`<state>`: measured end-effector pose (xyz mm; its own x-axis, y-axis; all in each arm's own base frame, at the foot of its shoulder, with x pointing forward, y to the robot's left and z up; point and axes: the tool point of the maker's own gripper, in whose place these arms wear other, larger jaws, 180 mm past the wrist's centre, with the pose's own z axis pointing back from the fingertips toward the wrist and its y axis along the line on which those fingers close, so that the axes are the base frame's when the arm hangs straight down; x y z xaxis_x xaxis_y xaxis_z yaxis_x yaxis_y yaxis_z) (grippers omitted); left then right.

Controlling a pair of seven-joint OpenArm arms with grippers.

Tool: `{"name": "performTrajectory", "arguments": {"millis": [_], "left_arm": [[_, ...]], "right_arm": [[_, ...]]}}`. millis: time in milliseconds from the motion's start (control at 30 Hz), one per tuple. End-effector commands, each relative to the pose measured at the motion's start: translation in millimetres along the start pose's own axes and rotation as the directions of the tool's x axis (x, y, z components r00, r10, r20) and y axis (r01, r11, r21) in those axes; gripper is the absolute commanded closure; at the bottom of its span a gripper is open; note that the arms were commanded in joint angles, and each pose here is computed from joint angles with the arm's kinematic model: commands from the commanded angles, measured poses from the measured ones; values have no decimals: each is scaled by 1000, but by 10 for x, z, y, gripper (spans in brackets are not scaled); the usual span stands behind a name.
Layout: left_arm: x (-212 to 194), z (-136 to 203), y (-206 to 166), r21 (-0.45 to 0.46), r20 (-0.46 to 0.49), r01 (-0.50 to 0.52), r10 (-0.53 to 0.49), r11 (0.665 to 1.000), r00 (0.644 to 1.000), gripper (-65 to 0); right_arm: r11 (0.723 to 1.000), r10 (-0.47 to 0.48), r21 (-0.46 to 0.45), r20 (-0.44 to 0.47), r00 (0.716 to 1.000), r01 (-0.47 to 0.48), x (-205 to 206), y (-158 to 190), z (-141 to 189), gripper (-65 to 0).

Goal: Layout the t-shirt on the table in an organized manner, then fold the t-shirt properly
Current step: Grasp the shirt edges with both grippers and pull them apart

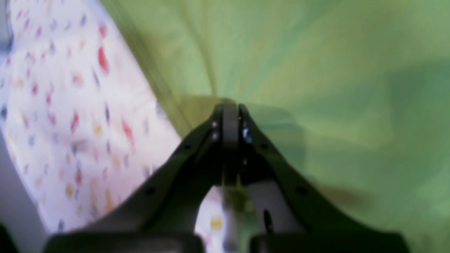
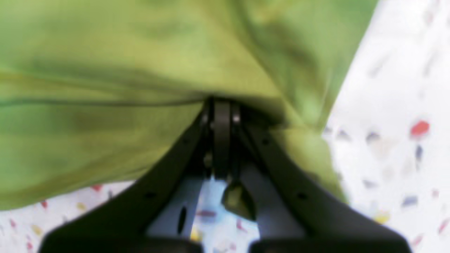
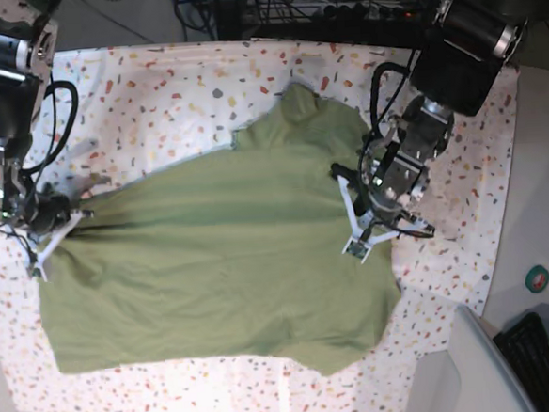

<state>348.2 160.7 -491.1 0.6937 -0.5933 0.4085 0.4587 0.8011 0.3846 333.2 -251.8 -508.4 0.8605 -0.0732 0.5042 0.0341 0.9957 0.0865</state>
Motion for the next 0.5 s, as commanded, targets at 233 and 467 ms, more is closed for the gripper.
{"name": "performTrajectory", "arguments": {"millis": [233,467], "left_arm": [[-39,603,-656,-138,16,14,-12,990,1000,0],[600,924,-960,-203,117,-40,65,978,991,0]], "right_arm": [[995,60,71,81,995,-66,771,346,-169,0],[968,222,80,161,962,-237,1273,740,-75,0]]}}
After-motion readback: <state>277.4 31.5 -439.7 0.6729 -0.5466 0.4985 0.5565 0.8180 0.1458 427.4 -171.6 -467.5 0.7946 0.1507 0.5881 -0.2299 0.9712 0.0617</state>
